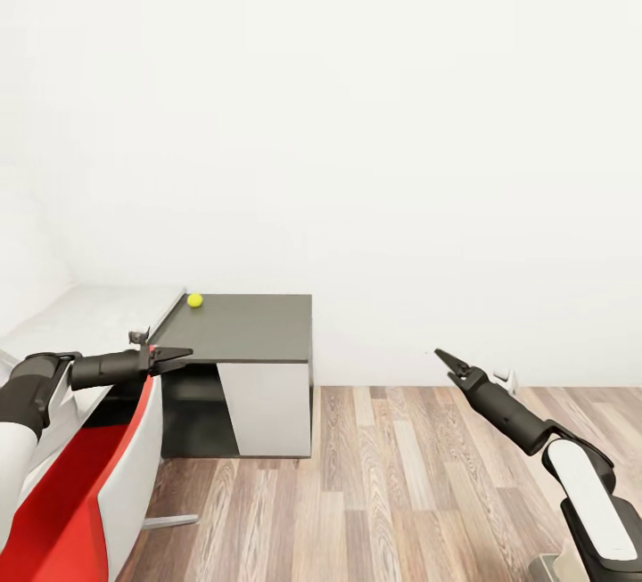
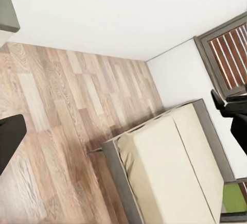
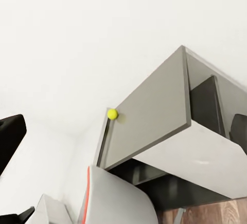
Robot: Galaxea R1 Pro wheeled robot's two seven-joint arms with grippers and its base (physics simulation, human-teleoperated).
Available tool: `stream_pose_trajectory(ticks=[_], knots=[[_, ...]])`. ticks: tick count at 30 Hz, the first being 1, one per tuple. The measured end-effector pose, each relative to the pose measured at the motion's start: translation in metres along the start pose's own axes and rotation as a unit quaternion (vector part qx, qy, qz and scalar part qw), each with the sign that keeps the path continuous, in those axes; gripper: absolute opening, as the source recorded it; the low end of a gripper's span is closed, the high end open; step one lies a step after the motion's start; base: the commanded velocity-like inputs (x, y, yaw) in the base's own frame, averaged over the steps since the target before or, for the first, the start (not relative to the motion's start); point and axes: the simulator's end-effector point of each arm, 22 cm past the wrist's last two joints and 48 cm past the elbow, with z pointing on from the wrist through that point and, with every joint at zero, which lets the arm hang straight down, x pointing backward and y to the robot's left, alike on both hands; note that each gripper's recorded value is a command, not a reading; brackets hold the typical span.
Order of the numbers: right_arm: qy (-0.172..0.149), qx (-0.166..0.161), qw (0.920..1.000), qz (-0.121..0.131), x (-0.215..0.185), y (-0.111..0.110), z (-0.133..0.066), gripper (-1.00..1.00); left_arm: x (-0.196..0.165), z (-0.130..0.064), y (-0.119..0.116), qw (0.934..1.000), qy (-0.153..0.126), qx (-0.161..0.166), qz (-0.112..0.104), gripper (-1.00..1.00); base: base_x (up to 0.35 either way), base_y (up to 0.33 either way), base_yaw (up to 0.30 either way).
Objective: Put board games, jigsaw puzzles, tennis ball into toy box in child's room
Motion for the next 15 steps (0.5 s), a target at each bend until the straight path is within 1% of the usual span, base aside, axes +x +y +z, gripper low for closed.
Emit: stream_pose_trajectory(ticks=[11,14,15], knots=[[-0.002,0.002,1.0000,-0.003,-0.004,-0.001,-0.002,1.00,0.000,0.000,0.003,1.0000,0.000,-0.006,-0.002,1.00,0.000,0.000,0.000],[0.006,-0.005,0.9999,-0.009,-0.001,0.007,-0.001,1.00,0.000,-0.001,0.010,0.9997,0.000,-0.023,-0.002,1.00,0.000,0.000,0.000],[0.011,-0.012,0.9998,-0.014,0.000,0.016,-0.001,1.00,0.000,-0.001,0.013,0.9995,0.000,-0.030,-0.002,1.00,0.000,0.000,0.000]])
